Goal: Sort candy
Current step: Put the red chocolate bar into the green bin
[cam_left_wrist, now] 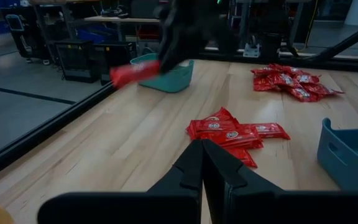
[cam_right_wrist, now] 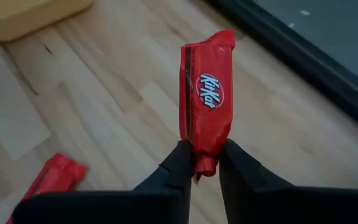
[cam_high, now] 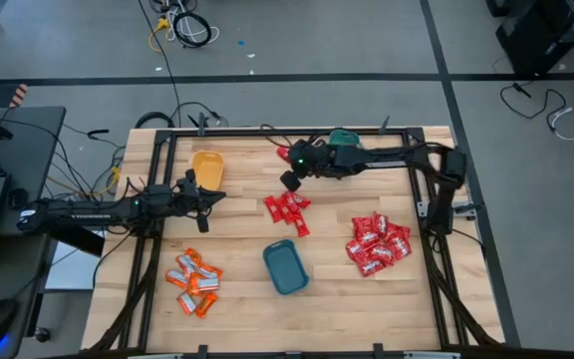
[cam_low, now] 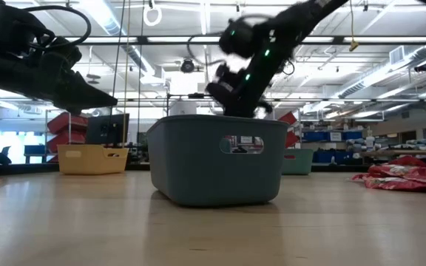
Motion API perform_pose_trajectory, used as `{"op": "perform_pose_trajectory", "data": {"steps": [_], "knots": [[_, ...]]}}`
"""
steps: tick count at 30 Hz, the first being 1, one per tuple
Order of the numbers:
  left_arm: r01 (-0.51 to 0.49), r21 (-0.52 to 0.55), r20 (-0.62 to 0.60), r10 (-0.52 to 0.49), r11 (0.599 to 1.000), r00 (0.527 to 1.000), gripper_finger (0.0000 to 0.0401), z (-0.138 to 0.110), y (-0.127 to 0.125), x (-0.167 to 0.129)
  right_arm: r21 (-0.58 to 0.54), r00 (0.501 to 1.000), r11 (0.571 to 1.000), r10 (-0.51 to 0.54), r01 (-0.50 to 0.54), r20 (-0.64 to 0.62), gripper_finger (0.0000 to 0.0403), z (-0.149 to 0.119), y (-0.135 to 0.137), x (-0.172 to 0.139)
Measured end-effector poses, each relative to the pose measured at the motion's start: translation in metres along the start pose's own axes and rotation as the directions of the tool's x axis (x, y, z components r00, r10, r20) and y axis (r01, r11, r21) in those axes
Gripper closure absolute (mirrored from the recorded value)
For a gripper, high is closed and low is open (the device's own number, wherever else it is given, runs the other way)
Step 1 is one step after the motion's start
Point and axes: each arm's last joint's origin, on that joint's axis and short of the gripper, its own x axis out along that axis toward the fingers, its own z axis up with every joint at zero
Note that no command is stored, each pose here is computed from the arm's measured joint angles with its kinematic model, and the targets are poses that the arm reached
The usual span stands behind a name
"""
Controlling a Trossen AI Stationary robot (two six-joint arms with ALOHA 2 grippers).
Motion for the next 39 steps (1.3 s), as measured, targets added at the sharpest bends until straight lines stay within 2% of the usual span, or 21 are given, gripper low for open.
{"op": "perform_pose_trajectory", "data": {"steps": [5, 9, 12, 15, 20, 28, 33, 39], "knots": [[0.0, -0.003, 0.0, 0.0, 1.0, 1.0, 0.0389, 0.0, 0.0, 0.0, 0.093, 0.975, 0.972, -0.213, 0.218, -0.058, 0.0346, 0.0, -0.025, -0.045], [0.0, -0.003, 0.003, 0.0, 1.0, 1.0, 0.0389, 0.0, 0.0, 0.0, 0.177, 0.915, 0.901, -0.371, 0.396, -0.159, 0.0346, -0.011, -0.045, -0.068], [0.0, -0.003, 0.004, 0.0, 1.0, 1.0, 0.0389, 0.0, 0.0, 0.0, 0.219, 0.872, 0.85, -0.432, 0.479, -0.232, 0.0346, -0.018, -0.055, -0.071], [0.0, -0.004, 0.004, 0.0, 1.0, 1.0, 0.0389, 0.0, 0.0, 0.0, 0.248, 0.868, 0.838, -0.429, 0.486, -0.251, 0.0346, -0.025, -0.06, -0.064], [0.0, -0.022, 0.004, 0.0, 1.0, 1.0, 0.0389, 0.0, 0.0, 0.0, 0.304, 0.897, 0.851, -0.358, 0.428, -0.261, 0.0346, -0.037, -0.07, -0.045], [-0.001, -0.026, 0.004, 0.001, 1.0, 1.0, 0.0389, 0.0, 0.0, 0.0, 0.369, 0.903, 0.832, -0.321, 0.413, -0.286, 0.0344, -0.05, -0.089, -0.027], [-0.001, -0.026, 0.003, 0.001, 1.0, 1.0, 0.0389, 0.0, 0.0, 0.0, 0.351, 0.918, 0.855, -0.308, 0.383, -0.251, 0.0321, -0.05, -0.089, -0.023], [-0.001, -0.029, 0.003, 0.001, 1.0, 1.0, 0.0389, 0.0, 0.0, 0.0, 0.29, 0.93, 0.891, -0.293, 0.35, -0.221, 0.0271, -0.049, -0.084, -0.022]]}}
